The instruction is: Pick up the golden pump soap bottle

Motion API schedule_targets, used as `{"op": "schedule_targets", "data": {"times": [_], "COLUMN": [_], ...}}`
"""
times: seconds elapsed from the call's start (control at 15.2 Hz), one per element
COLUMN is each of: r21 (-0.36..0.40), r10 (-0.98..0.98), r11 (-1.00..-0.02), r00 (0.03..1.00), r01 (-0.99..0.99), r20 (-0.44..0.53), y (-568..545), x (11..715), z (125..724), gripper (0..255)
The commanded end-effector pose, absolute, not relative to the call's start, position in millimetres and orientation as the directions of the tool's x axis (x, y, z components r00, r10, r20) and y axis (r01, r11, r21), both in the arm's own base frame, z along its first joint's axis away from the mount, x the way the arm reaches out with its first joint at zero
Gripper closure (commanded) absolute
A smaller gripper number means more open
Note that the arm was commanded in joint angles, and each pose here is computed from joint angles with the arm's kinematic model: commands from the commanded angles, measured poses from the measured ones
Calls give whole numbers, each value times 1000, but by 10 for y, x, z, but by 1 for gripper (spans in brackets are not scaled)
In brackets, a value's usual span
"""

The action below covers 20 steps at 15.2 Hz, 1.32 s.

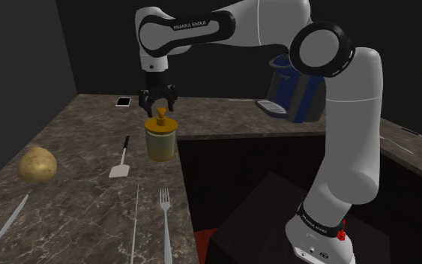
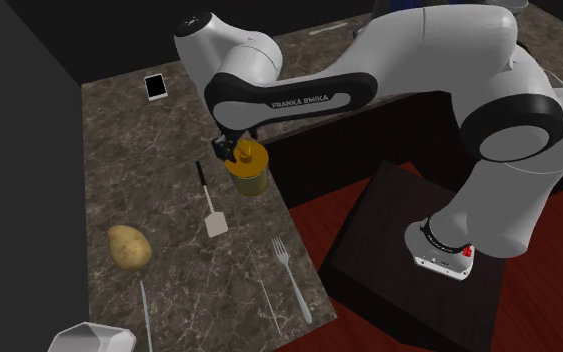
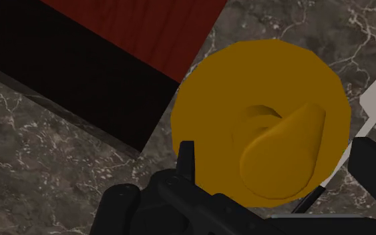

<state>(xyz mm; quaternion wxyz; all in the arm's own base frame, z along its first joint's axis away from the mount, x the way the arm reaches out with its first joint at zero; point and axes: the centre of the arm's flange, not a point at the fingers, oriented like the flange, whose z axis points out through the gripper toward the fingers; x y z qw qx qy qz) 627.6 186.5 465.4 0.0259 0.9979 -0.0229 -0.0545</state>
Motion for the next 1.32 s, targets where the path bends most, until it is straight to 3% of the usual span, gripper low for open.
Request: {"op": "schedule_targets", "data": {"times": [0.0,0.07,0.13,0.73,1.25], "r21": [54,54,54,54,54], "r10": [-49,-49,-48,-49,-49], "r11": [-998,-998,-998,-998,-998], "r00": [993,993,993,993,993], "r01": [-43,-43,-43,-43,-43], "r20": [-107,-107,-107,-107,-107], "y": [1852,1852,1845,1852,1852], "x": [6272,6272,6270,6273,6273], "z": [4590,4590,4590,4590,5013], "gripper": [0,0,255,255,255]}}
